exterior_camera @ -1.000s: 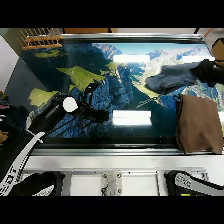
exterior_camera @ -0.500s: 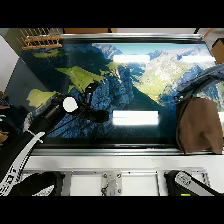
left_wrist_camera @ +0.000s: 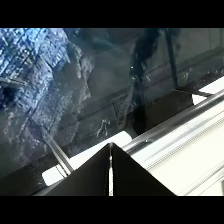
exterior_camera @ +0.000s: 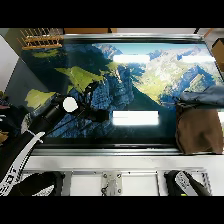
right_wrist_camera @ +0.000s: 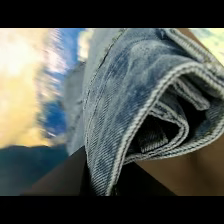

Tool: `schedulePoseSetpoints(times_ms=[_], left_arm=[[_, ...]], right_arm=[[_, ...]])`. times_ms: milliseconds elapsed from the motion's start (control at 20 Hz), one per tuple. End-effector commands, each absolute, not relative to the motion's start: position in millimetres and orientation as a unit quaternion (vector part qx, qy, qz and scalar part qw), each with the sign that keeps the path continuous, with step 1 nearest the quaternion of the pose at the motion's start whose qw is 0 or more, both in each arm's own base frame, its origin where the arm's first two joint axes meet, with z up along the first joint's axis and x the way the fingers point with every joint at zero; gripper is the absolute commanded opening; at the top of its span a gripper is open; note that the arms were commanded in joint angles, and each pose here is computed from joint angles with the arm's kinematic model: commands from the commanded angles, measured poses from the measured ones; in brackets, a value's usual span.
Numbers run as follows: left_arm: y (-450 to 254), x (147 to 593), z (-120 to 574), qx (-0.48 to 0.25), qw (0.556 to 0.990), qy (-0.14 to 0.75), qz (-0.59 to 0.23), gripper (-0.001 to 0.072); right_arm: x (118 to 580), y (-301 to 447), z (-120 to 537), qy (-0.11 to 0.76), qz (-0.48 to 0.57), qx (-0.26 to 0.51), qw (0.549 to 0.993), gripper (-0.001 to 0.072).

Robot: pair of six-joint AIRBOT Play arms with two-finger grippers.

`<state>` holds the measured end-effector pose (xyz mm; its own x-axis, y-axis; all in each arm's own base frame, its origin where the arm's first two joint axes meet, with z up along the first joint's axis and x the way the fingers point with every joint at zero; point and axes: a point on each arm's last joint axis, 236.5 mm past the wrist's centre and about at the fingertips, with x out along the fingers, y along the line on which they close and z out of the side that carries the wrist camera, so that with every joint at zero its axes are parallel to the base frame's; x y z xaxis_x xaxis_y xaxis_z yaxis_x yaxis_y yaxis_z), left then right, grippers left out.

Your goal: Fold the clothes and pants, and hang the long-sleeved shirts on hangers.

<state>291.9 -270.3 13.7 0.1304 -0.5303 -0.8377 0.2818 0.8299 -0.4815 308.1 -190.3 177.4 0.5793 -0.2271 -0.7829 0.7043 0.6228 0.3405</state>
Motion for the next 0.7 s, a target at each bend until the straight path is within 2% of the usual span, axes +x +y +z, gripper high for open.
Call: schedulePoseSetpoints(times_ms=[0, 300, 550, 600, 650], left_arm=[[-270, 292, 14, -0.102, 0.745, 0.6, -0.273, 0.0023], [-270, 291, 13, -0.101, 0.744, 0.601, -0.273, 0.0023], [-270, 291, 13, -0.101, 0.744, 0.601, -0.273, 0.0023], [-270, 291, 13, -0.101, 0.744, 0.601, -0.273, 0.0023], [-270, 291, 13, -0.101, 0.744, 0.601, -0.273, 0.0023]], right_arm=[[253, -197, 131, 0.433, -0.349, 0.3, 0.775, 0.0037], [224, -180, 62, 0.51, -0.35, 0.31, 0.722, 0.0038], [215, -185, 58, 0.527, -0.354, 0.282, 0.72, 0.0051], [215, -185, 58, 0.53, -0.349, 0.275, 0.722, 0.0103], [215, -185, 58, 0.535, -0.341, 0.264, 0.727, 0.0351]])
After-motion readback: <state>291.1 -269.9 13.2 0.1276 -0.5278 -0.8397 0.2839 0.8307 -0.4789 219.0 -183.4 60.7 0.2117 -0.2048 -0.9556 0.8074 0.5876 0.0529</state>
